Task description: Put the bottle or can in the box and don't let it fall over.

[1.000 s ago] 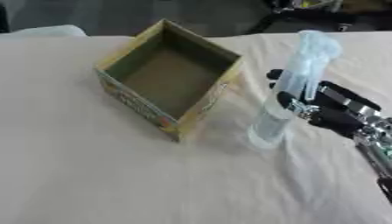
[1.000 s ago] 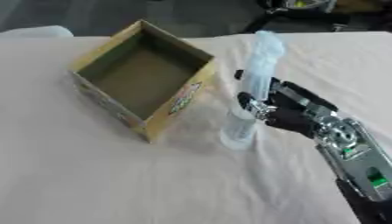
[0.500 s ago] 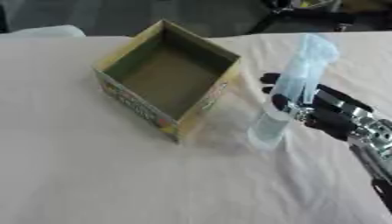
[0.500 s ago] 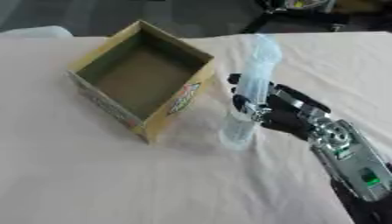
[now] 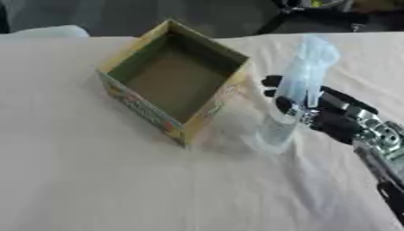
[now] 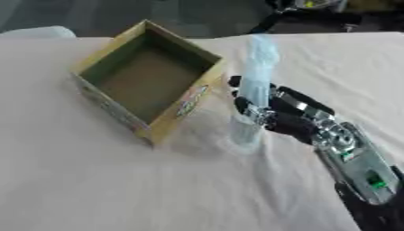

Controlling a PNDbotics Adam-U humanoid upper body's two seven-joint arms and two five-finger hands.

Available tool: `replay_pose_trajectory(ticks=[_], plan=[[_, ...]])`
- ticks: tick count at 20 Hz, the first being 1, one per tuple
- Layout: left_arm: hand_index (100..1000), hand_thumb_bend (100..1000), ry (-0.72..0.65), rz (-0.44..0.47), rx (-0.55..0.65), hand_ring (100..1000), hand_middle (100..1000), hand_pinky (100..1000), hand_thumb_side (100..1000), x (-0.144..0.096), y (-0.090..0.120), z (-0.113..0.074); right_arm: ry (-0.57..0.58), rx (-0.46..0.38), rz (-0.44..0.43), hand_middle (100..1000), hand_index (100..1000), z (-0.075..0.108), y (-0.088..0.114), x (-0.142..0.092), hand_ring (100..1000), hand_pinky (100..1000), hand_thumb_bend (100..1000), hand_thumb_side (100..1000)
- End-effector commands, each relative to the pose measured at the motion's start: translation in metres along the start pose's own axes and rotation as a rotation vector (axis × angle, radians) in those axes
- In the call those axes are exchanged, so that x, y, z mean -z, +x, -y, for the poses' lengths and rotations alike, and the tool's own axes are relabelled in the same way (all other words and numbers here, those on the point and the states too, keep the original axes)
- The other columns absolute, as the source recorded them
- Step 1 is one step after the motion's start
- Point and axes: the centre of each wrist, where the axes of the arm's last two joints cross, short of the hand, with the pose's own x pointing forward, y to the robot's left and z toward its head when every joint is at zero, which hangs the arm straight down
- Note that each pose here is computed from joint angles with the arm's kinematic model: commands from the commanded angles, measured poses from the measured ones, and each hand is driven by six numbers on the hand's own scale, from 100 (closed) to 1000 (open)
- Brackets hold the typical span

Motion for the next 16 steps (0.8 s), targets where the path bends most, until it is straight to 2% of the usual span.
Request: replay_pose_trajectory(ticks=[1, 16], plan=[[718, 100, -0.019, 0.026, 0.017, 1000, 997, 989, 754, 0.0049, 0.0071, -0.0012, 0.015, -0.004, 0.016, 1000, 1000, 0.0036, 0.0054, 0.002, 1000, 1000, 100, 569], [718, 100, -0.016, 0.029, 0.017, 1000, 996, 989, 751, 0.005, 0.0078, -0.0013, -0.041, -0.031, -0.058, 1000, 1000, 0.0043, -0.0015, -0.0018, 1000, 1000, 100, 488]])
